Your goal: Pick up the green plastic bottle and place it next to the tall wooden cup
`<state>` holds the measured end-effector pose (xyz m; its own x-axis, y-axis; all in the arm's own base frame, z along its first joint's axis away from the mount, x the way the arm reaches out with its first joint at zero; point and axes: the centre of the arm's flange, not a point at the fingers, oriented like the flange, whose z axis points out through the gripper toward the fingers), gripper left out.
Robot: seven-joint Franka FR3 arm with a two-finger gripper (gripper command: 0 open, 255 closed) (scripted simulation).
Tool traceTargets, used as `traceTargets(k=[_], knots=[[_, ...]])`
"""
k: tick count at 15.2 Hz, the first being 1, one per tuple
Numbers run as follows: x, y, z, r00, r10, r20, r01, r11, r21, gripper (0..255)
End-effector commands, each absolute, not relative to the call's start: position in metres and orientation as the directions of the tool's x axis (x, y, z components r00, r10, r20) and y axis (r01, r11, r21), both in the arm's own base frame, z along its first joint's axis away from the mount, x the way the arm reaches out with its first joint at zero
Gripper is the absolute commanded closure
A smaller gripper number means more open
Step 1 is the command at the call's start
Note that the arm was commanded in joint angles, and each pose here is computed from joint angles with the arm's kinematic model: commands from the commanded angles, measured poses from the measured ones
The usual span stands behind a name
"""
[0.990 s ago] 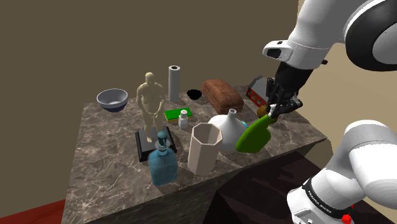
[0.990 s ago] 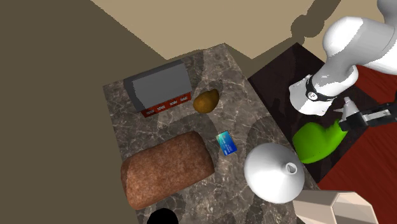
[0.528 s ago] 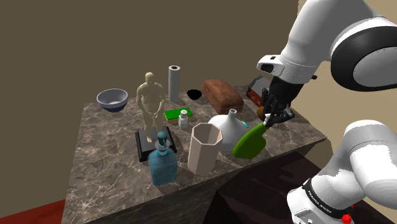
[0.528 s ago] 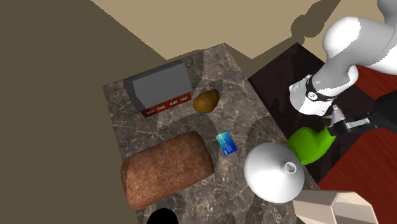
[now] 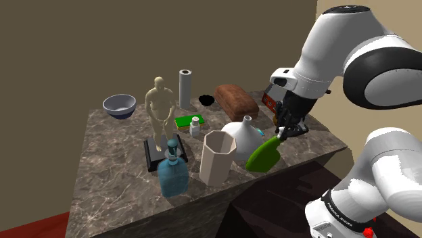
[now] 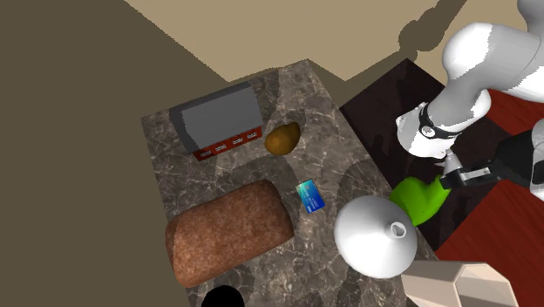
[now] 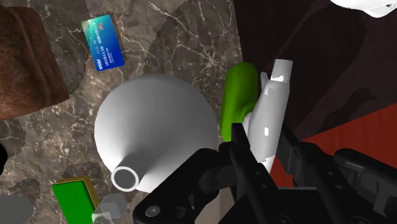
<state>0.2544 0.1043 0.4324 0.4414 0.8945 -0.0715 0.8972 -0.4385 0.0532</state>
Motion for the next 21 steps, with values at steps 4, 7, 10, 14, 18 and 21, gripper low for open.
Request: traceTargets(k=[4,7,10,14,18,21], knots=[[0.254,0.104,0.432,0.441,0.894,-0.071,0.897,-0.438,0.053,0],[0.254,0.104,0.432,0.441,0.894,-0.071,0.897,-0.438,0.053,0],[0.254,0.105,0.445,0.441,0.894,-0.071,0.897,-0.438,0.053,0],[0.254,0.109,0.482,0.441,0.894,-0.071,0.897,-0.438,0.053,0],[0.254,0.109,0.482,0.441,0.894,-0.071,0.897,-0.438,0.053,0],[0.254,0.109,0.482,0.441,0.894,-0.071,0.897,-0.438,0.053,0]])
